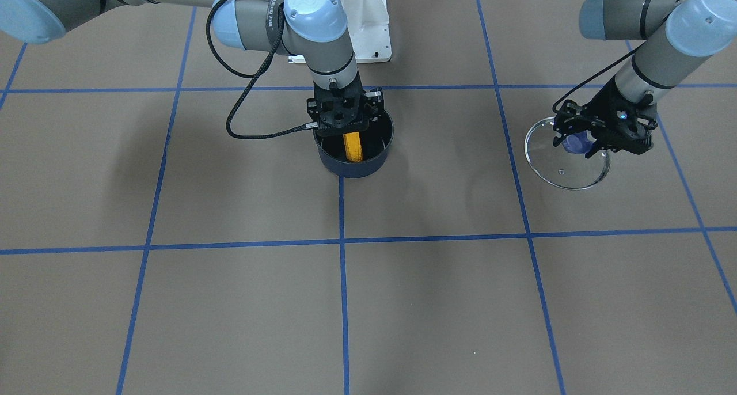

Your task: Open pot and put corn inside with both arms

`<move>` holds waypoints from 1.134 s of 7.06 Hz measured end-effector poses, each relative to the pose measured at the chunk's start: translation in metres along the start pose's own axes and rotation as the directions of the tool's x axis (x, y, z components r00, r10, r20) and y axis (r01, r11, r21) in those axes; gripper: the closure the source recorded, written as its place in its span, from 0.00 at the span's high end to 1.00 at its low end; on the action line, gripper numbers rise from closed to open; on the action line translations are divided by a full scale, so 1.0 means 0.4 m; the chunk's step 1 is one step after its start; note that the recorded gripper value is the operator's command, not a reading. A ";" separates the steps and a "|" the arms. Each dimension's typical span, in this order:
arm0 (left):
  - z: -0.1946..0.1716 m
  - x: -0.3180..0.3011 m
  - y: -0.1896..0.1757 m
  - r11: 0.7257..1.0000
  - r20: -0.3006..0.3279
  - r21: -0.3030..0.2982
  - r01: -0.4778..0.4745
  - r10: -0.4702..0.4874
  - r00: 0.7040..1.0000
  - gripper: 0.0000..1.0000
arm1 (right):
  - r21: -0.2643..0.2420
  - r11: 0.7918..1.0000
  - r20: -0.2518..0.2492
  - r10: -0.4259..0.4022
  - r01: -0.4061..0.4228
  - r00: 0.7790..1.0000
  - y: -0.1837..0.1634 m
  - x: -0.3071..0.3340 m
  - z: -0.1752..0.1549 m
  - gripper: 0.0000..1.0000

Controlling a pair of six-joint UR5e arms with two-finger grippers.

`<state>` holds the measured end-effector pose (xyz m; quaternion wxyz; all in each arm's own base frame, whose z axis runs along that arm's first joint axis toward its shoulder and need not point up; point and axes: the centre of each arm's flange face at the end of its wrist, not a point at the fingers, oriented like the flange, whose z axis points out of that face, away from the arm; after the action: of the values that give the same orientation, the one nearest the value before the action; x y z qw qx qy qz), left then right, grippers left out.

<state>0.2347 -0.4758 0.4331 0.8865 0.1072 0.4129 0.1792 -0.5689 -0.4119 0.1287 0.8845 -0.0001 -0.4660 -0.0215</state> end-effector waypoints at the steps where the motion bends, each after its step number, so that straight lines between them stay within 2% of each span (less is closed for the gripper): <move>1: 0.006 -0.036 0.022 1.000 0.012 -0.012 -0.020 0.020 1.000 0.55 | 0.015 1.000 0.014 0.001 -0.001 1.000 -0.012 0.015 -0.034 1.00; 3: 0.019 -0.120 0.089 0.998 0.030 -0.032 -0.058 0.059 0.998 0.55 | 0.039 0.999 0.025 0.018 -0.019 1.000 -0.096 0.129 -0.118 1.00; 5: 0.064 -0.205 0.160 0.996 0.004 -0.026 -0.080 0.080 0.997 0.54 | 0.041 0.999 0.024 -0.017 0.016 1.000 -0.189 0.293 -0.200 1.00; 8: 0.137 -0.294 0.215 0.996 -0.028 -0.014 -0.094 0.093 0.995 0.54 | 0.051 0.996 0.001 -0.076 0.076 0.997 -0.253 0.458 -0.253 1.00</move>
<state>0.1873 -0.4474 0.5787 0.8722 0.1169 0.4182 0.2251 -0.3859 -0.5219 0.2203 0.8820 0.0403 -0.4675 -0.0432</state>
